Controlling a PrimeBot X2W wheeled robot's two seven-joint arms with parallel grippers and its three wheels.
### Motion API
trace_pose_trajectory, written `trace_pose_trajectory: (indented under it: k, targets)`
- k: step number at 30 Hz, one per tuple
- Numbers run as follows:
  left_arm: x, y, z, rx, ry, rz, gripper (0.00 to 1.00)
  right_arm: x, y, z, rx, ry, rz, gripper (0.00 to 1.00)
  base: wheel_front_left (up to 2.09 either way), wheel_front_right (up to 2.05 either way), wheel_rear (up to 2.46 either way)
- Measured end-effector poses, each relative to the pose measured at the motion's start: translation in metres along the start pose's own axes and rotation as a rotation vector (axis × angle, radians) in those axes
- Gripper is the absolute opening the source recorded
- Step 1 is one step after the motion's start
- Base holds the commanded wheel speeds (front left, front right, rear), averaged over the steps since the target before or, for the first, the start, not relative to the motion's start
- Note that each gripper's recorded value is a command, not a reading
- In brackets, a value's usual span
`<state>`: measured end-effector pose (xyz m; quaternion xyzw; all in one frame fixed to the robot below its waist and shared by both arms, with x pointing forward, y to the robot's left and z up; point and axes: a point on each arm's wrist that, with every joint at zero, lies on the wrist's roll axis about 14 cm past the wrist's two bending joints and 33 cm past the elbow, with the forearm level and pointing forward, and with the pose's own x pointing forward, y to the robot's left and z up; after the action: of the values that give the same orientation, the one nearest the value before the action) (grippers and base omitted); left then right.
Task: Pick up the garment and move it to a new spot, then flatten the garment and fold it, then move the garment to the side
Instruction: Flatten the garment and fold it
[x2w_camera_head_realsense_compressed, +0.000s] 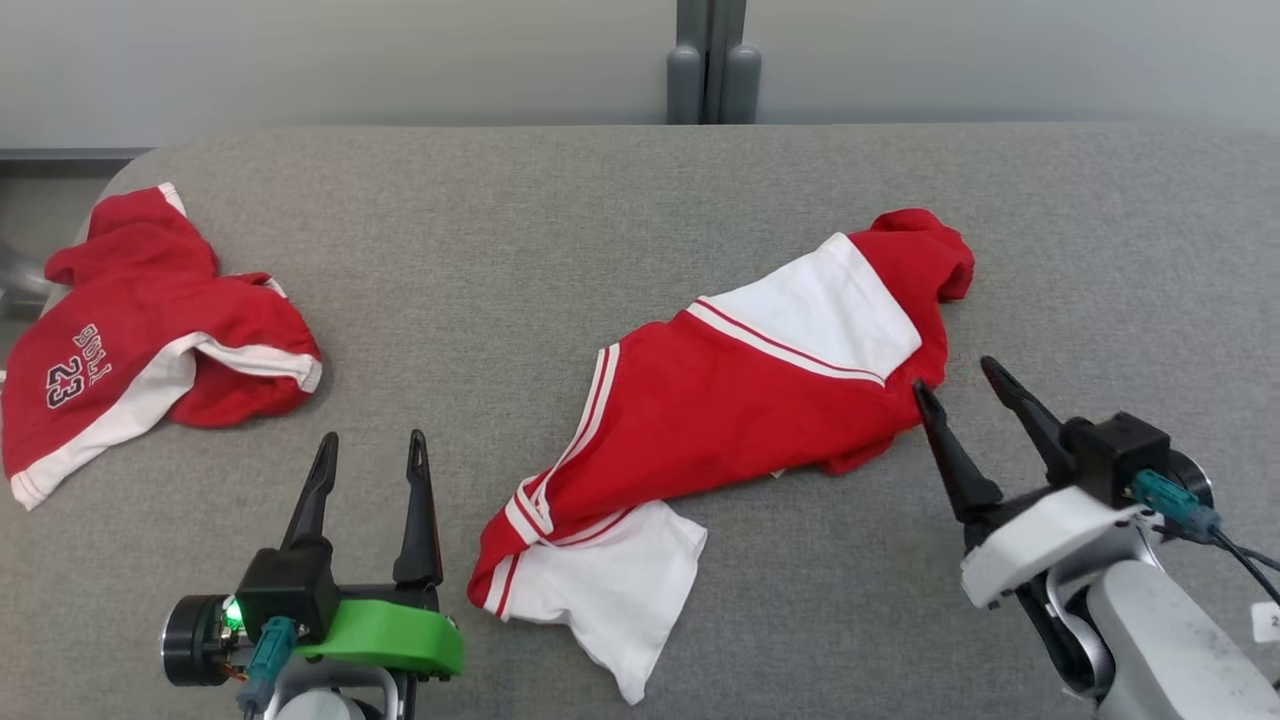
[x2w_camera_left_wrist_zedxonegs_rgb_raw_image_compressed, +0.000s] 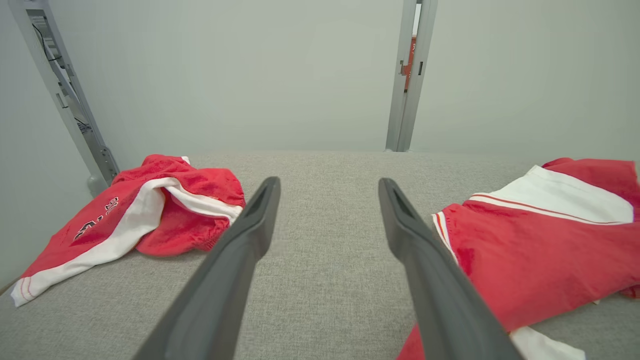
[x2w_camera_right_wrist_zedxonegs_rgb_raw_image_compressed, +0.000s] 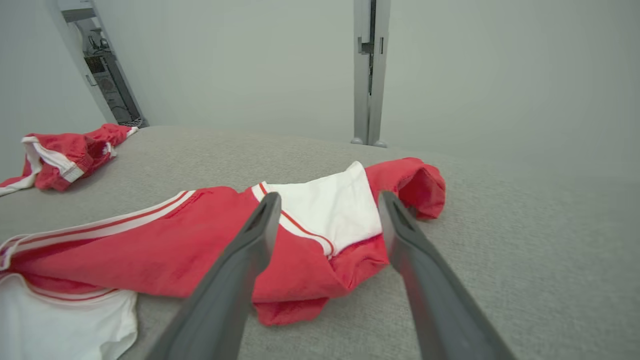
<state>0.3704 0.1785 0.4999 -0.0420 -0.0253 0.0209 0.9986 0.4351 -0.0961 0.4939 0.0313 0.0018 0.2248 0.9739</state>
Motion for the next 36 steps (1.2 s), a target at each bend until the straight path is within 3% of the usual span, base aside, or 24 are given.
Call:
trace_pose_trajectory:
  k: [7, 15, 28, 36]
  targets:
    - [0.007, -0.013, 0.000, 0.003, -0.003, -0.043, 1.00, -0.050, -0.029, -0.002, 0.024, -0.020, -0.161, 1.00, 0.00, 0.00, 0.00]
    - [0.030, -0.034, 0.007, 0.030, -0.031, -0.139, 1.00, -0.077, -0.038, 0.009, 0.043, -0.073, -0.257, 1.00, 0.00, 0.00, 0.00]
    - [0.126, -0.135, 0.075, 0.142, -0.167, -0.492, 1.00, -0.101, -0.073, 0.009, 0.020, -0.066, -0.377, 1.00, 0.00, 0.00, 0.00]
    - [0.164, -0.178, 0.050, 0.149, -0.020, -0.626, 1.00, -0.110, -0.095, 0.006, 0.016, -0.051, -0.451, 1.00, 0.00, 0.00, 0.00]
